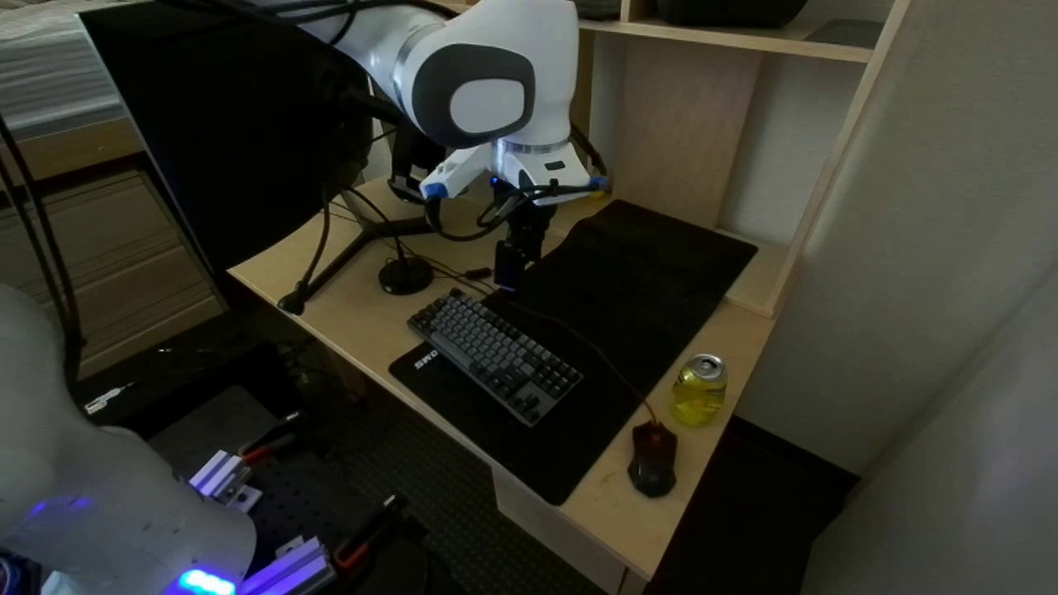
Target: Press a key on the keyboard
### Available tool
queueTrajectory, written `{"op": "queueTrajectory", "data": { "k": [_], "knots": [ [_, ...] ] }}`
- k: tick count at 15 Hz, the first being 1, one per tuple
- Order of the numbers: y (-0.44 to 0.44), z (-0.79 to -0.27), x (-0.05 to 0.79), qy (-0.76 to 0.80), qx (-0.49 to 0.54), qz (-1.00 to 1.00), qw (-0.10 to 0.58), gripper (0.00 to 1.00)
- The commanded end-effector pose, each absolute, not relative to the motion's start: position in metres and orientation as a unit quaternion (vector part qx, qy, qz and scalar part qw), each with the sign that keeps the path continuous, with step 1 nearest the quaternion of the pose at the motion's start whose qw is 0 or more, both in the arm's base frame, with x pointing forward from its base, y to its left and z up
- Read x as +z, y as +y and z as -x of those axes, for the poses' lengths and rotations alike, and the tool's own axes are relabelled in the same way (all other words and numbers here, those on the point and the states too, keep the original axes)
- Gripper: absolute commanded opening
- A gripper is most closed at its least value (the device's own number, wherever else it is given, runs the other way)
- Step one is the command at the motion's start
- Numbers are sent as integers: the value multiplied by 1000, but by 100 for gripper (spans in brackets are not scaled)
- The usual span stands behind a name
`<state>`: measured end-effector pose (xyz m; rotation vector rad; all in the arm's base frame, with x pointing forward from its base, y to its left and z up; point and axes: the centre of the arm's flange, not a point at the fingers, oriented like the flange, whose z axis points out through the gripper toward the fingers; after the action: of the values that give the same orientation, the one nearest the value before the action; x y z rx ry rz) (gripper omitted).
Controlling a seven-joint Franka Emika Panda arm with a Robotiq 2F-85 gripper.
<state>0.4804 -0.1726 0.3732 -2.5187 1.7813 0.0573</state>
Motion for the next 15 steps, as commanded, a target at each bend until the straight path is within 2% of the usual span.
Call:
{"op": "queueTrajectory", "data": {
  "k": [1,4,9,11,15],
  "knots": [
    [-177,-485,373,581,18,813,28,100],
    [-181,-505,337,624,9,781,16,100],
    [-200,-531,278,727,-54,681,73,100],
    [-203,-537,261,757,-88,641,85,100],
    [-202,-532,255,765,-81,633,86,100]
  ]
}}
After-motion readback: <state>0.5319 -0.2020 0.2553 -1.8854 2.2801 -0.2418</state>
